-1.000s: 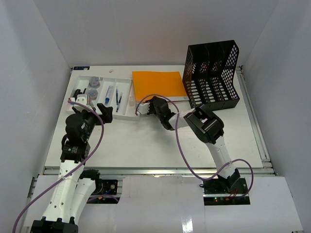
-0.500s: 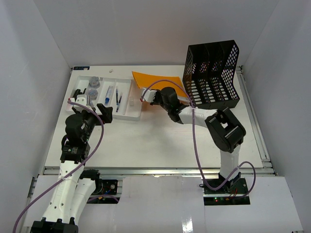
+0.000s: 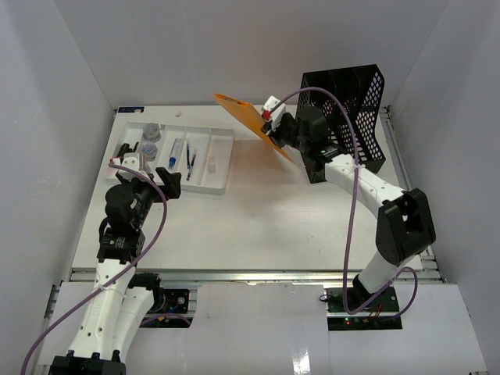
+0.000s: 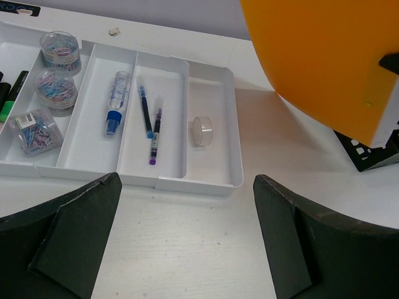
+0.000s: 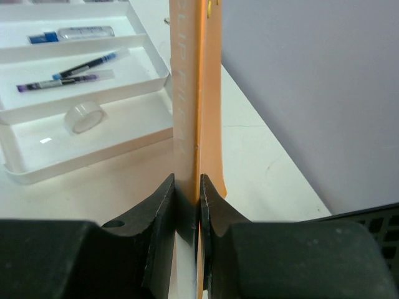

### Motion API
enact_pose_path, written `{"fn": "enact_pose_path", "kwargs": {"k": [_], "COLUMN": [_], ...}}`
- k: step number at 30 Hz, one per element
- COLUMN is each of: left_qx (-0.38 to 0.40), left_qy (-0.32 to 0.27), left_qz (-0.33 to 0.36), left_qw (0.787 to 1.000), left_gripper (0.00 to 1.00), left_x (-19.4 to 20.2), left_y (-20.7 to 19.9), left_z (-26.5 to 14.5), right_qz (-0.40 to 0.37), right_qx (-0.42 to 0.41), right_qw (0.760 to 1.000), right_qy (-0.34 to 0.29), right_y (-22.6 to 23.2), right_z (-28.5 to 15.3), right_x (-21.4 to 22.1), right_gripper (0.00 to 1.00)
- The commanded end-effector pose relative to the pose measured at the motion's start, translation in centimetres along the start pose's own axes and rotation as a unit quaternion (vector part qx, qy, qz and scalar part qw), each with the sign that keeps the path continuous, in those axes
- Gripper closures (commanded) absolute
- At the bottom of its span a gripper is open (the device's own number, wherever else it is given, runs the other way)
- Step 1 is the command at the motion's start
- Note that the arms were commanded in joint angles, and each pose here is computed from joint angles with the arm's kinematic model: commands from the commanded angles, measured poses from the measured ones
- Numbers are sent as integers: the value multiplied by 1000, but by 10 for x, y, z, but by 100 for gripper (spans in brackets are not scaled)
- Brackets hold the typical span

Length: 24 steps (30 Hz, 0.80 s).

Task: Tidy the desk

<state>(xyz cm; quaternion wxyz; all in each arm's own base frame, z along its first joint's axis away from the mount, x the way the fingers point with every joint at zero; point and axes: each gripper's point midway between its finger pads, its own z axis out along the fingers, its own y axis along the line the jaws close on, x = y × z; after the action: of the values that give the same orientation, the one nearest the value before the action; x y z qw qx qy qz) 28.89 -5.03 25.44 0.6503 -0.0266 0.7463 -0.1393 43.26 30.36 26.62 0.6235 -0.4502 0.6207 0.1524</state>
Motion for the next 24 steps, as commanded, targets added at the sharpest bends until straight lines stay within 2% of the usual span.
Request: {"fn": "enact_pose_path", "kwargs": {"k": [1, 10, 16, 24], "left_qx": [-6, -1, 7, 15], "left_qy": [-8, -6, 1, 5], "left_qz": [3, 2, 1, 0], "left_qw": [1000, 1000, 1000, 1000], "left_gripper": [2, 2, 2, 2], "left_x": [-2, -1, 2, 4], "left_y": [3, 2, -1, -3], "left_z": [-1, 0, 2, 3], "right_qz": [55, 84, 91, 84], "right_qx": [-21, -21, -10, 45], "right_qw": [994, 986, 984, 980], "right_qy": [-95, -142, -152, -174], "right_y": [-23, -50, -59, -108], "right_z": [-42, -101, -123, -178], "right_x": [-75, -108, -107, -123], "right_gripper": [92, 92, 92, 92]}}
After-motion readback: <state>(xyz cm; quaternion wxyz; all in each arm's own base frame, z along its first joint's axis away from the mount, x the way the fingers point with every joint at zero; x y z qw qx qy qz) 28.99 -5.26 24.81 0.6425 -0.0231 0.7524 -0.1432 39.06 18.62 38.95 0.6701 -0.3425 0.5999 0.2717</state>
